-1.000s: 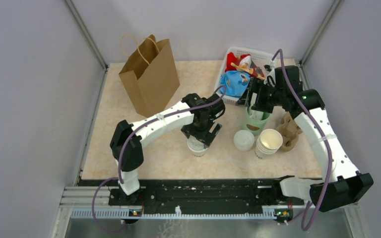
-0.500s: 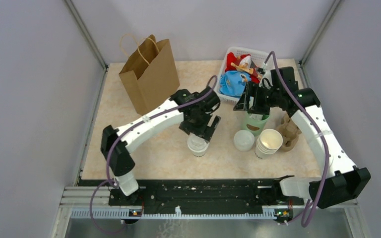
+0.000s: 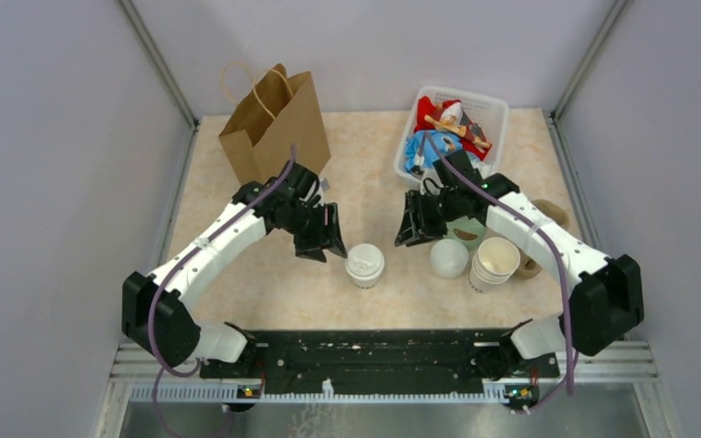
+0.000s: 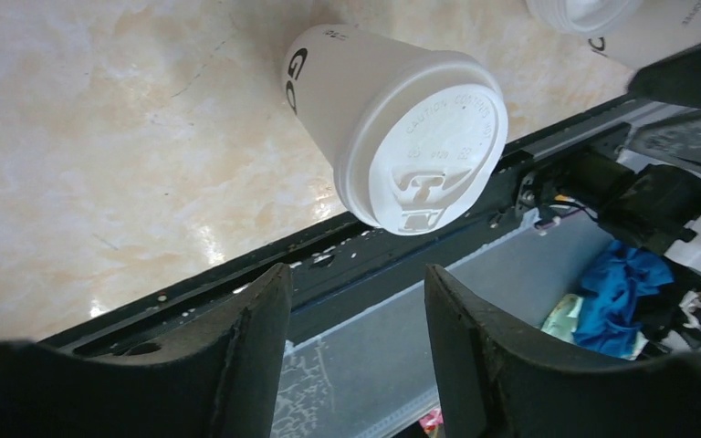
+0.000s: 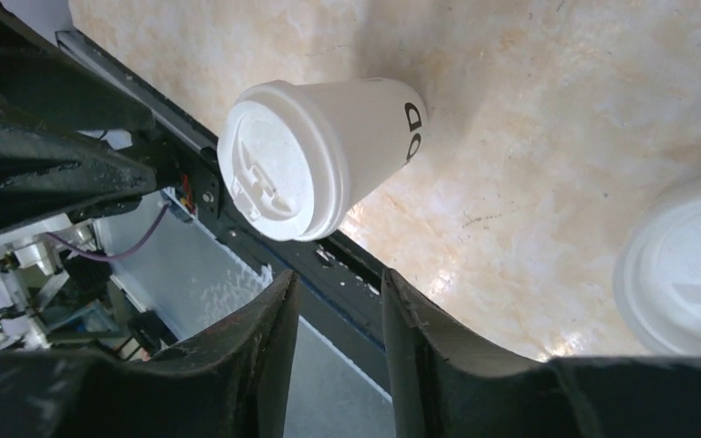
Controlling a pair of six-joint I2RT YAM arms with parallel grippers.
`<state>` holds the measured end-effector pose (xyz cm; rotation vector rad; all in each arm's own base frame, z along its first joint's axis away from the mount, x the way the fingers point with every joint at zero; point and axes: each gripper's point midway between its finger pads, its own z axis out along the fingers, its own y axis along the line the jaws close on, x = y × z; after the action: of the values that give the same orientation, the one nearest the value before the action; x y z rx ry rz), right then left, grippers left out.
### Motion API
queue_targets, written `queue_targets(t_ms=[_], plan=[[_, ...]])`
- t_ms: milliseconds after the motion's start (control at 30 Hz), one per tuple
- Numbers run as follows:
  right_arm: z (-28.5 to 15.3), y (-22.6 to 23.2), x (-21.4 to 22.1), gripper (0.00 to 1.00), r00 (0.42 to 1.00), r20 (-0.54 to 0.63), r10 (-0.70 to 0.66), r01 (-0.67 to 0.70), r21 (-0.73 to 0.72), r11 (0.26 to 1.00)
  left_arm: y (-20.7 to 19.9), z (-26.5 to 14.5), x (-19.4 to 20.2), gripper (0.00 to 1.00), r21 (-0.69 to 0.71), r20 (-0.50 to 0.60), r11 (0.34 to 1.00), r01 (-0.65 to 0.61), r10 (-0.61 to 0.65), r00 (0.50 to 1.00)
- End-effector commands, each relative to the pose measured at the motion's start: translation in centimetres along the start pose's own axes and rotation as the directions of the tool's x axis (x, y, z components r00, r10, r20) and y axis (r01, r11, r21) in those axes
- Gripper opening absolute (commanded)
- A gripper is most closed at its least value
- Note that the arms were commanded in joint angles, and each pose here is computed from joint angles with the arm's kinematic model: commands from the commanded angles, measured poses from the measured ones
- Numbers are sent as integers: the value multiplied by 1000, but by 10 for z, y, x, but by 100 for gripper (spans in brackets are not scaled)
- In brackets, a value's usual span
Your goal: Pack the takeout coffee
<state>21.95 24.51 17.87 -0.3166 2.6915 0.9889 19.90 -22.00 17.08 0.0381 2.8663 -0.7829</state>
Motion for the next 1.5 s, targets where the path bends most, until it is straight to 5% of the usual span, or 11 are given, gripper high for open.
queue_targets(t_ms=[0, 567, 1467], plan=[[20, 12, -13, 38, 1000, 18, -9, 11, -89, 996, -24, 2, -12, 60, 156, 12, 988, 18, -20, 1000], [58, 3, 12, 33, 996, -86, 2, -9, -89, 996, -15, 34, -15, 48, 146, -63, 989, 31, -22, 998], [79, -15, 26, 27, 995, -88, 49, -52, -22, 998, 12, 63, 2, 38, 89, -119, 996, 5, 6, 993]])
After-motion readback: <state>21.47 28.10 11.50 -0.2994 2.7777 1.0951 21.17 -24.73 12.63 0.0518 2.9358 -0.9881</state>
